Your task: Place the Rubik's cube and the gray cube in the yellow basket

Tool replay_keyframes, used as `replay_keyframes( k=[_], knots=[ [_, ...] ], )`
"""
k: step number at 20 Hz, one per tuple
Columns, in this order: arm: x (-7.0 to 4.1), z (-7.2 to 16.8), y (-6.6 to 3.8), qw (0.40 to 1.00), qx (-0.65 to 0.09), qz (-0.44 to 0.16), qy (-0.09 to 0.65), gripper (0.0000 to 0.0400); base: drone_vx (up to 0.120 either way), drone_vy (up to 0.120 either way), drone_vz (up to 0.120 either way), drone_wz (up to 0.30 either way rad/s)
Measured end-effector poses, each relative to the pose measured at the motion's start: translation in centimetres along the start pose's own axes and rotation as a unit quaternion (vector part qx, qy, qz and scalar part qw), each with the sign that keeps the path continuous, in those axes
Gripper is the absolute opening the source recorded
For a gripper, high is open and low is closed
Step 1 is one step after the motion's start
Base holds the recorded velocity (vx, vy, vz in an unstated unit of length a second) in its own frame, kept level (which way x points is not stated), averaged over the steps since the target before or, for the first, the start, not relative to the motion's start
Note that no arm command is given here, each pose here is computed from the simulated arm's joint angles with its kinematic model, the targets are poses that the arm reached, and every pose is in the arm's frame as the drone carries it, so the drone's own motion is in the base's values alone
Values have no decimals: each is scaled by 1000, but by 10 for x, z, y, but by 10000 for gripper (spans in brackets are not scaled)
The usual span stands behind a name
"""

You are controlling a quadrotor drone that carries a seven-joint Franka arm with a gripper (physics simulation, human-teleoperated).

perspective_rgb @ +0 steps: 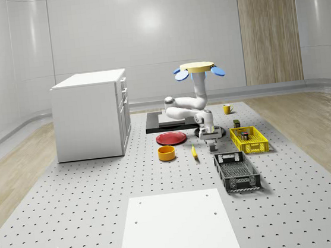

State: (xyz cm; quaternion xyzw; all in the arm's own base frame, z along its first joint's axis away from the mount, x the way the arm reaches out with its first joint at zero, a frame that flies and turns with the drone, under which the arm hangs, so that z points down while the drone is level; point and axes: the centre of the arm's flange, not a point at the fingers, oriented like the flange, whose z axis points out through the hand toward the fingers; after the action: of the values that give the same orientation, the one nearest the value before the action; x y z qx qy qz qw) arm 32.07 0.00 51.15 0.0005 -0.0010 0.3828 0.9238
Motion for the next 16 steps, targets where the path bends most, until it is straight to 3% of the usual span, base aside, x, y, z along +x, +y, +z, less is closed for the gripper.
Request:
replay_keyframes(
  k=[7,15,16],
  knots=[
    [0,23,0,1000,0,0,0,400,0,0,0,0],
    [0,32,0,1000,0,0,0,400,0,0,0,0],
    [0,32,0,1000,0,0,0,377,0,0,0,0]
  ],
)
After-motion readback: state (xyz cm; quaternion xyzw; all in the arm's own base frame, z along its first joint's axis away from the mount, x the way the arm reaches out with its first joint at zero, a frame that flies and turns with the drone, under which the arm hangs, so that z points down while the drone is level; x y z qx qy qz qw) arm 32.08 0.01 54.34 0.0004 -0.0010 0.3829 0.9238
